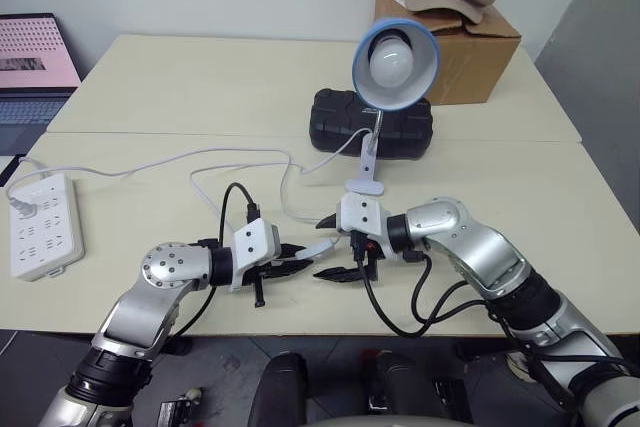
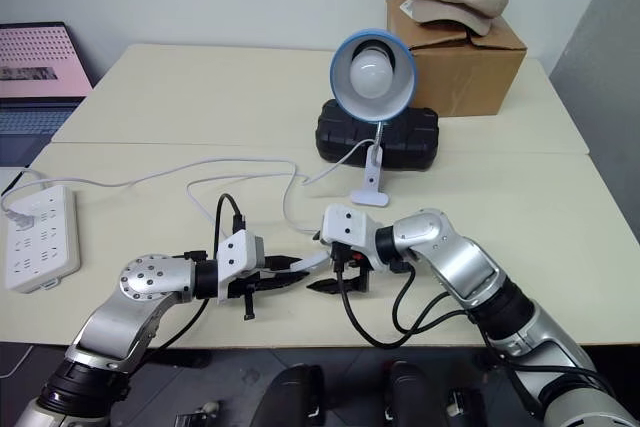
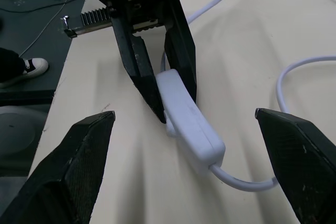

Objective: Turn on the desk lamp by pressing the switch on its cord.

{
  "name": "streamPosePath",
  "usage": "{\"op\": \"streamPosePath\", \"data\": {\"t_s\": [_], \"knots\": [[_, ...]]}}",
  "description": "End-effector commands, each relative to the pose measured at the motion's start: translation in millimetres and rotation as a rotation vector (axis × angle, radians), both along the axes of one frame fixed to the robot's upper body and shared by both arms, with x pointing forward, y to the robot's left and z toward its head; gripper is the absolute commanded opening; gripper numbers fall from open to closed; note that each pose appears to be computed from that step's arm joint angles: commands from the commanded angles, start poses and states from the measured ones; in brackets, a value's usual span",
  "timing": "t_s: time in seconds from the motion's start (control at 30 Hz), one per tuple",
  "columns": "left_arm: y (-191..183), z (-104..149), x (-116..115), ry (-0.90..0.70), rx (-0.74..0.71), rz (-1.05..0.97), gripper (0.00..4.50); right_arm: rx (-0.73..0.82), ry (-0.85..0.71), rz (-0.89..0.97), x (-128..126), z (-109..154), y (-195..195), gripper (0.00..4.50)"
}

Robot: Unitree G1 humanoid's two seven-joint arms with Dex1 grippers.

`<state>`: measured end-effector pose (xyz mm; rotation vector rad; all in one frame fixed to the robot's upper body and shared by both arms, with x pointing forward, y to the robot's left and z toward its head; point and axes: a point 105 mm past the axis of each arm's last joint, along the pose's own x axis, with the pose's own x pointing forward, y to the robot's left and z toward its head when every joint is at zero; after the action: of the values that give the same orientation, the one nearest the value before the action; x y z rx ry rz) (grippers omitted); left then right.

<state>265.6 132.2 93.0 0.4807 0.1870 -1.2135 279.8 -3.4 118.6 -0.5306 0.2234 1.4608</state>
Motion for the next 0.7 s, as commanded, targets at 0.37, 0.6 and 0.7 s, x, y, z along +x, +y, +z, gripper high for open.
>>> {"op": "streamPosePath", "data": {"t_s": [0.37,0.6,0.7], "knots": [[-8.1,16.5,0.3,-0.062,-0.040,-0.019,0.42,-0.025,-0.079,0.037,5.9,4.4,0.0,2.70],[-8.9,16.2,-0.9,-0.063,-0.033,-0.026,0.42,-0.023,-0.086,0.037,6.9,5.0,0.1,1.24],[-9.2,16.1,-0.9,-0.063,-0.032,-0.029,0.42,-0.020,-0.084,0.040,6.3,5.3,0.5,0.91]]}}
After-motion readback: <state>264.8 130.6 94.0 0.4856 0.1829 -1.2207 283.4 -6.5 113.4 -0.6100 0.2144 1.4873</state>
